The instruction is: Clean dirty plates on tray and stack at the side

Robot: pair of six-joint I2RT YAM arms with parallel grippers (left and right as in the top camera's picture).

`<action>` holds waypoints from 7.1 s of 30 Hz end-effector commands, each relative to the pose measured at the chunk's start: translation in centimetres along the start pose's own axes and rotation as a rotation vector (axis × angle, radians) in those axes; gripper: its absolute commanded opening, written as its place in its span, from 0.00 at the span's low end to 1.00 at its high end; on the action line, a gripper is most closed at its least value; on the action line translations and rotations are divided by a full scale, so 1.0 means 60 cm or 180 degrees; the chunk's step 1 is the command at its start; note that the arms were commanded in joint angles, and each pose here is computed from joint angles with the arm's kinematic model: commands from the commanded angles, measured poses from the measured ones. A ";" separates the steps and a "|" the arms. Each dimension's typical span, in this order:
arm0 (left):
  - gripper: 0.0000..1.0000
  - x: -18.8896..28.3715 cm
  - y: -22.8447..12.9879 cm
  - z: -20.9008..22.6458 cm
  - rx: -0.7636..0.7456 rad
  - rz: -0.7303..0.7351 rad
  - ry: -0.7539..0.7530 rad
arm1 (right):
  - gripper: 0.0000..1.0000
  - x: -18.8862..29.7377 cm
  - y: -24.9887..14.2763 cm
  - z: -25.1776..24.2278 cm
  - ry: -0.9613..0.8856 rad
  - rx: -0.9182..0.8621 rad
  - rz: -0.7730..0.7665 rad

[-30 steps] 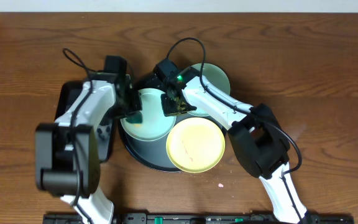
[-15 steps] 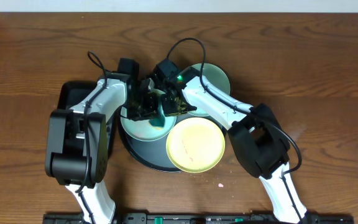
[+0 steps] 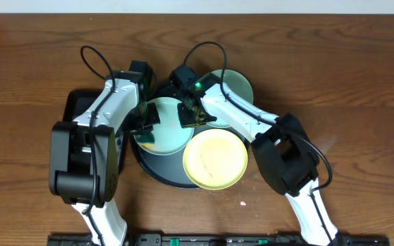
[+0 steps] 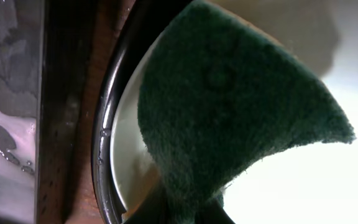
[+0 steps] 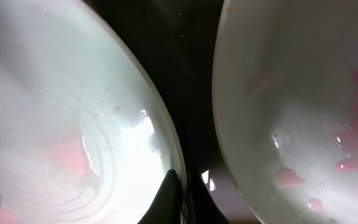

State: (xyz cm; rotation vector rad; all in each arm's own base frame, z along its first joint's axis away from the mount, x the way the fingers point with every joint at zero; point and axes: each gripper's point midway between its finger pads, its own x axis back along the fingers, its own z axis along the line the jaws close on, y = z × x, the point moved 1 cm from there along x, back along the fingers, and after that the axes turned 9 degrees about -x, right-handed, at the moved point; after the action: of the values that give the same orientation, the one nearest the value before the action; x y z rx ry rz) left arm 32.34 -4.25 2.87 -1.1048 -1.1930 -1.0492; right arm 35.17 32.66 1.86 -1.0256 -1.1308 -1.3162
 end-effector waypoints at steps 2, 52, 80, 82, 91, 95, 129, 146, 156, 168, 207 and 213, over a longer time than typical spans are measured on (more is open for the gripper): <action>0.07 0.013 -0.007 -0.026 -0.0244 0.0018 -0.0267 | 0.01 -0.015 -0.007 -0.012 -0.0079 0.0060 0.0085; 0.08 0.235 0.010 0.200 0.0786 -0.0986 0.0202 | 0.01 0.156 0.045 0.011 -0.0180 0.0931 -0.0767; 0.09 0.234 0.011 0.200 0.0785 -0.0992 0.0202 | 0.01 0.503 -0.015 0.049 -0.2637 0.1010 -0.3761; 0.09 0.234 0.011 0.200 0.0785 -0.0992 0.0202 | 0.01 0.508 -0.021 0.054 -0.2661 0.1002 -0.3829; 0.09 0.234 0.011 0.200 0.0784 -0.0992 0.0203 | 0.01 0.485 -0.014 0.055 -0.2465 0.1072 -0.3629; 0.09 0.234 0.011 0.200 0.0785 -0.0991 0.0203 | 0.01 0.430 0.000 0.054 -0.2002 0.1199 -0.3112; 0.09 0.227 0.008 0.200 0.0783 -0.0960 0.0208 | 0.01 0.368 0.093 -0.553 -0.0234 -0.1334 -0.0810; 0.09 0.230 0.017 0.200 0.0788 -0.1036 0.0197 | 0.18 0.188 0.009 -0.604 -0.0285 -0.1403 -0.0353; 0.09 0.230 0.017 0.200 0.0788 -0.1037 0.0199 | 0.43 0.247 0.081 -0.495 0.0402 -0.0915 -0.0630; 0.09 0.230 0.017 0.200 0.0788 -0.1038 0.0197 | 0.59 0.231 0.182 -0.288 0.0488 0.0208 -0.1224; 0.08 0.230 0.019 0.193 0.0762 -0.1046 0.0174 | 0.01 0.088 0.112 -0.074 0.0919 0.0256 -0.0202; 0.08 0.229 0.030 0.157 0.0593 -0.1101 0.0055 | 0.01 0.044 0.090 -0.056 0.0567 0.0151 -0.0180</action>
State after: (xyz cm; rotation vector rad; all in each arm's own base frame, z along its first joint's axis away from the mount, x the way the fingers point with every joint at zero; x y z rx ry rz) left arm 33.65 6.23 16.75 -0.7304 -1.4574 -1.1609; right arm 40.18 28.54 4.85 -0.7589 -1.0376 -1.3529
